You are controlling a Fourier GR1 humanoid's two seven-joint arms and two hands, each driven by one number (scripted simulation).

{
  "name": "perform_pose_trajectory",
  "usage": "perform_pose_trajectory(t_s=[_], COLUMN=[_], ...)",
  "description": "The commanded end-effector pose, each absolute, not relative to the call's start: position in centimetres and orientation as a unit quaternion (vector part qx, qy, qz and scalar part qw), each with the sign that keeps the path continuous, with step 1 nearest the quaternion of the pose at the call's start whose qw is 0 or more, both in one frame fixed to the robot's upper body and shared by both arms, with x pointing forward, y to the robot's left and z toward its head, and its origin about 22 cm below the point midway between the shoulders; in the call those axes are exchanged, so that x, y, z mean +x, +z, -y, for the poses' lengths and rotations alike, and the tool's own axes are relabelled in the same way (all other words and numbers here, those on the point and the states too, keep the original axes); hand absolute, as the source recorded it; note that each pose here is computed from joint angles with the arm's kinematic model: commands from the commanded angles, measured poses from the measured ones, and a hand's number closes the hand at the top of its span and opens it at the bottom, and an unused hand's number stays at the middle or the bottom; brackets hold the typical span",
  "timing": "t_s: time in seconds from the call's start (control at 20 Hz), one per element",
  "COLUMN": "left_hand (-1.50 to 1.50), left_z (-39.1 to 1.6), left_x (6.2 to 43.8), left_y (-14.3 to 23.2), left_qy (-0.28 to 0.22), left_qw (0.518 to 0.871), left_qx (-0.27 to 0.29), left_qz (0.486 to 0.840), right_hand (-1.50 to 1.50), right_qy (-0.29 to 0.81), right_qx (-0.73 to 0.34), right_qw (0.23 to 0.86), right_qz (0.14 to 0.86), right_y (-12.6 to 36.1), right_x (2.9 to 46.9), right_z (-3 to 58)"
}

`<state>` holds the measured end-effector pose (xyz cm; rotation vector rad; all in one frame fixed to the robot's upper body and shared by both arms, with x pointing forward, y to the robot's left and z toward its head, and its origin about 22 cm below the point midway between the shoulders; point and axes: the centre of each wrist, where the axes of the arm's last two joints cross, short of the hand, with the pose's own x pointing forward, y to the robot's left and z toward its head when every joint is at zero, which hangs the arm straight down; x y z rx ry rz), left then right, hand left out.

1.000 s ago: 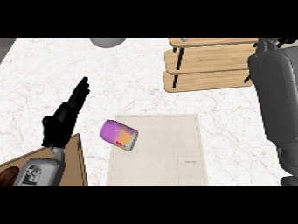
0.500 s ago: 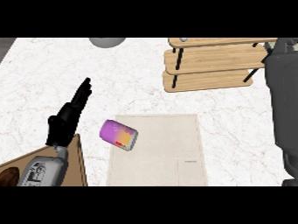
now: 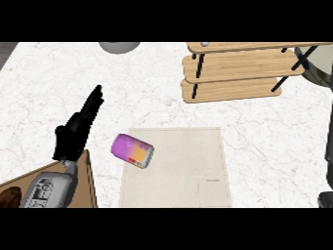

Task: Pick the tomato from the placemat and place it in the tiered shelf

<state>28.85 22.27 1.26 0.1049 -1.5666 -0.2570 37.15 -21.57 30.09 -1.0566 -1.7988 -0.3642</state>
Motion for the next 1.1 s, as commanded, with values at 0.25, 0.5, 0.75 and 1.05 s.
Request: perform_pose_trajectory(t_s=[0.25, 0.5, 0.75, 1.05], left_hand=[0.00, 0.00, 0.00, 0.00], left_z=[-23.5, -23.2, -24.0, -24.5], left_x=[28.4, 27.9, 28.2, 26.9], left_y=[1.9, 2.1, 1.0, 1.4], left_qy=[-0.105, -0.112, -0.095, -0.097], left_qw=[0.694, 0.701, 0.702, 0.698], left_qx=[0.051, 0.054, 0.068, 0.059], left_qz=[0.710, 0.702, 0.702, 0.707], right_hand=[-1.50, -1.50, -1.50, -1.50], right_qy=[-0.282, -0.263, -0.219, -0.198], right_qx=[-0.423, -0.447, -0.456, -0.454], right_qw=[0.490, 0.550, 0.579, 0.589], right_qz=[0.709, 0.655, 0.639, 0.638], right_y=[34.1, 35.5, 34.2, 31.6], right_x=[31.4, 27.4, 21.6, 14.8], right_z=[28.7, 33.1, 38.3, 43.2])
